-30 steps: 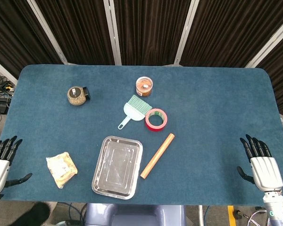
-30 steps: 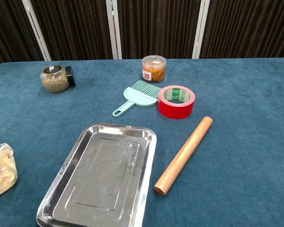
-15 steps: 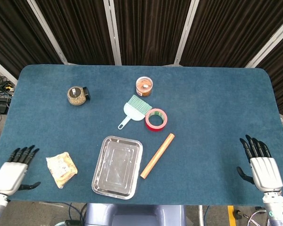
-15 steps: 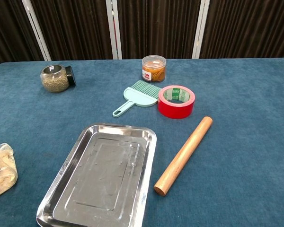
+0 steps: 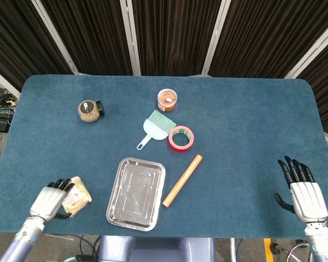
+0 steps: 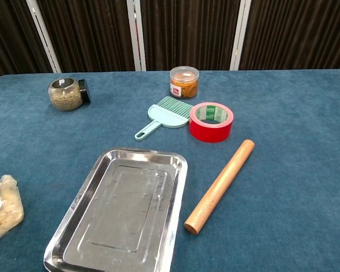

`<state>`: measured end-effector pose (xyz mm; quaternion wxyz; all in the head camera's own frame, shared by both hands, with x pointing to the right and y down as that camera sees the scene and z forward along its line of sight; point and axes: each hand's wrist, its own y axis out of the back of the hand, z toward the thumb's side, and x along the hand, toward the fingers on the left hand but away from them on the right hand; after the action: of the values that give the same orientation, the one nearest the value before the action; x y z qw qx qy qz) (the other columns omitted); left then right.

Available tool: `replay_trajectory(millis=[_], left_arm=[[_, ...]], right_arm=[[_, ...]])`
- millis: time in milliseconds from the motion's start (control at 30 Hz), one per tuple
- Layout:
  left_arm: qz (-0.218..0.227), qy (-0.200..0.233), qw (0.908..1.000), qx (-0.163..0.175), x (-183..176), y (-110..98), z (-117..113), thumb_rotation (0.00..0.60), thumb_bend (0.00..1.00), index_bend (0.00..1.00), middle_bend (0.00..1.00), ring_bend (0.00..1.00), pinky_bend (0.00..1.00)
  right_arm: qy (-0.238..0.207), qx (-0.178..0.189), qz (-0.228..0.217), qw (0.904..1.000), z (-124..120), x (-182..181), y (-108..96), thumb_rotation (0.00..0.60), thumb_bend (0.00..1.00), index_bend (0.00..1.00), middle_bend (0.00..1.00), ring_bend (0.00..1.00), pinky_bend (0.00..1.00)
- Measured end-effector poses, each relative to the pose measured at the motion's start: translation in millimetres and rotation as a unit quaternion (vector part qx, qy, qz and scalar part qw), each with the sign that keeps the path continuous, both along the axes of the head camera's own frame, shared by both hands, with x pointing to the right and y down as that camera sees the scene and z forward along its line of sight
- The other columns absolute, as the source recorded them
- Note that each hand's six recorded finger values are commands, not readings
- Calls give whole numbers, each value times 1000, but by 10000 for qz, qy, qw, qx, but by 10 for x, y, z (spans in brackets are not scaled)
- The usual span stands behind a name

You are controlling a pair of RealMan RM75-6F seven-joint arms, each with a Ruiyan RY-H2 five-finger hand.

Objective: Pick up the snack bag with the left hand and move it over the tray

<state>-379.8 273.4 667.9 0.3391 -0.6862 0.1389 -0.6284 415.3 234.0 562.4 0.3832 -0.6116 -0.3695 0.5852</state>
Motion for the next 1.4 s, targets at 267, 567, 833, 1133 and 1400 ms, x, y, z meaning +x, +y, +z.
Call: replay_trajectory(millis=[267, 567, 833, 1133, 1400], left_arm=[[-178, 127, 9983, 535, 97, -150, -60, 600, 354, 650, 662, 618, 682], [-487, 1140, 9839, 1286, 419, -550, -627, 600, 337, 606, 625, 594, 658], [-108, 1900, 9681, 1629, 1025, -828, -968, 600, 212, 283, 224, 223, 373], [338, 1898, 9731, 1259, 1529, -772, -866, 600, 133, 0, 0, 0, 126], [83, 1702, 9757, 1377, 1260, -839, -936, 600, 132, 0, 0, 0, 119]], right_arm=[[-17, 9, 2, 10000, -6, 3, -3, 600, 302, 0, 0, 0, 90], [-3, -8, -31, 10000, 9, -21, 3, 600, 303, 0, 0, 0, 90], [-14, -11, -22, 10000, 11, -18, -4, 600, 303, 0, 0, 0, 90], [-53, 17, 34, 10000, -14, 20, -17, 600, 302, 0, 0, 0, 90], [-31, 11, 10, 10000, -12, 11, -11, 600, 302, 0, 0, 0, 90]])
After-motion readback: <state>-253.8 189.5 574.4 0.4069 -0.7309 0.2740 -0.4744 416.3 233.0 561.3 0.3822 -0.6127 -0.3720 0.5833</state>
